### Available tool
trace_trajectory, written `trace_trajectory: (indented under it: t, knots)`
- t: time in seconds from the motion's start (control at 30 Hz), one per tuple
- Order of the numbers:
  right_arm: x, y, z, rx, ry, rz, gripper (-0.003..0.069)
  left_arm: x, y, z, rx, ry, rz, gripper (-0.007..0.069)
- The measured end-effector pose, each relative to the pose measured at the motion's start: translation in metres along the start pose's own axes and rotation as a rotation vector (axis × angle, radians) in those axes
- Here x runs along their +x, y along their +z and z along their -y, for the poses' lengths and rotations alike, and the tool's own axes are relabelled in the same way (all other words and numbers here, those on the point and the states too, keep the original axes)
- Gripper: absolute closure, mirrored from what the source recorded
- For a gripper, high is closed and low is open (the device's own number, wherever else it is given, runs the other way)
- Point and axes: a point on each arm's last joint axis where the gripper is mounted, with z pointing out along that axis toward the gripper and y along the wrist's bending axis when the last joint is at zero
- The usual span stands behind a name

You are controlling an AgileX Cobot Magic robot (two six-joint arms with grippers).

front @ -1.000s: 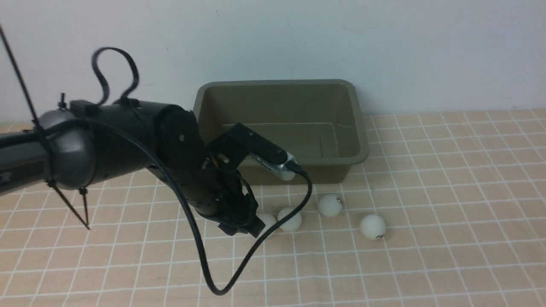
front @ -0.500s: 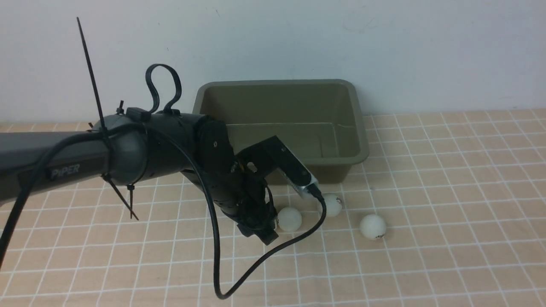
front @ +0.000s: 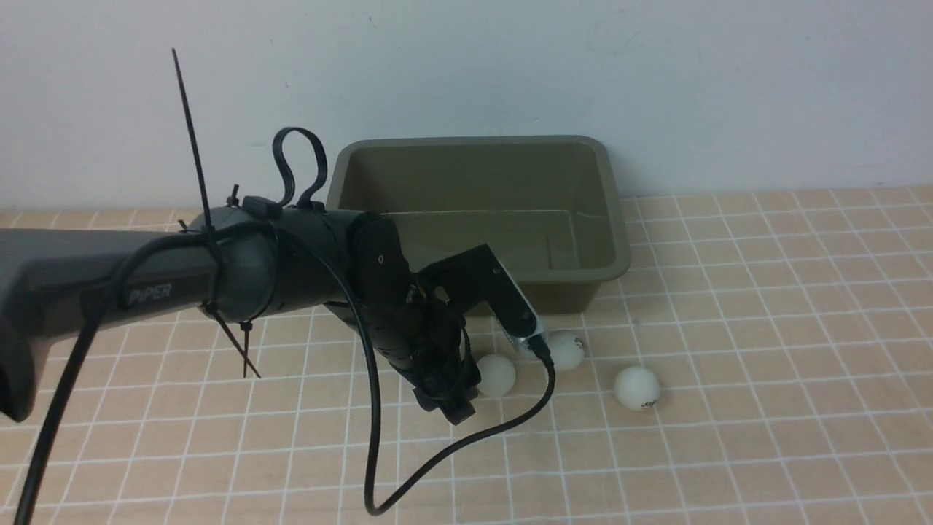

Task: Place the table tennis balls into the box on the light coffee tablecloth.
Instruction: 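Reach for and grasp a ping pong ball on the table beside the basket, then drop the ball into the bin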

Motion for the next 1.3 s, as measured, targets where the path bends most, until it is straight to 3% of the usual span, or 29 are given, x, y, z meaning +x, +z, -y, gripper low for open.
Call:
trace_trajectory:
  t: [0.13, 0.27, 0.4, 0.6, 0.77, 0.97, 1.17, 1.27, 1.3]
  knots:
    - [0.000, 0.000, 0.000, 0.000, 0.000, 0.000, 0.0677, 0.004, 0.009, 0.000, 0.007, 0.015, -0.029, 0.0232]
    - [0.000, 0.000, 0.000, 0.000, 0.000, -0.001, 0.0677, 0.008, 0.006, 0.001, 0.018, 0.058, -0.075, 0.0309]
    - [0.000, 0.000, 0.000, 0.000, 0.000, -0.002, 0.0677, 0.005, -0.011, 0.002, 0.018, 0.061, -0.073, 0.0307]
    - [0.000, 0.000, 0.000, 0.000, 0.000, -0.002, 0.0677, -0.017, -0.074, 0.004, -0.041, 0.070, 0.095, 0.0307]
    - [0.000, 0.000, 0.000, 0.000, 0.000, -0.002, 0.0677, -0.040, -0.089, -0.006, -0.072, 0.083, 0.190, 0.0307]
    - [0.000, 0.000, 0.000, -0.001, 0.000, -0.004, 0.0677, -0.060, -0.077, -0.069, -0.110, -0.189, 0.233, 0.0307]
    - [0.001, 0.000, 0.000, -0.002, 0.000, -0.009, 0.0677, -0.064, -0.074, -0.122, -0.139, -0.299, 0.240, 0.0307]
    - [0.001, 0.000, 0.000, -0.002, 0.000, -0.009, 0.0677, -0.063, -0.066, -0.138, -0.109, -0.340, 0.199, 0.0253]
    - [0.001, 0.000, 0.000, -0.002, 0.000, -0.010, 0.0677, -0.062, -0.062, -0.141, -0.077, -0.364, 0.162, 0.0200]
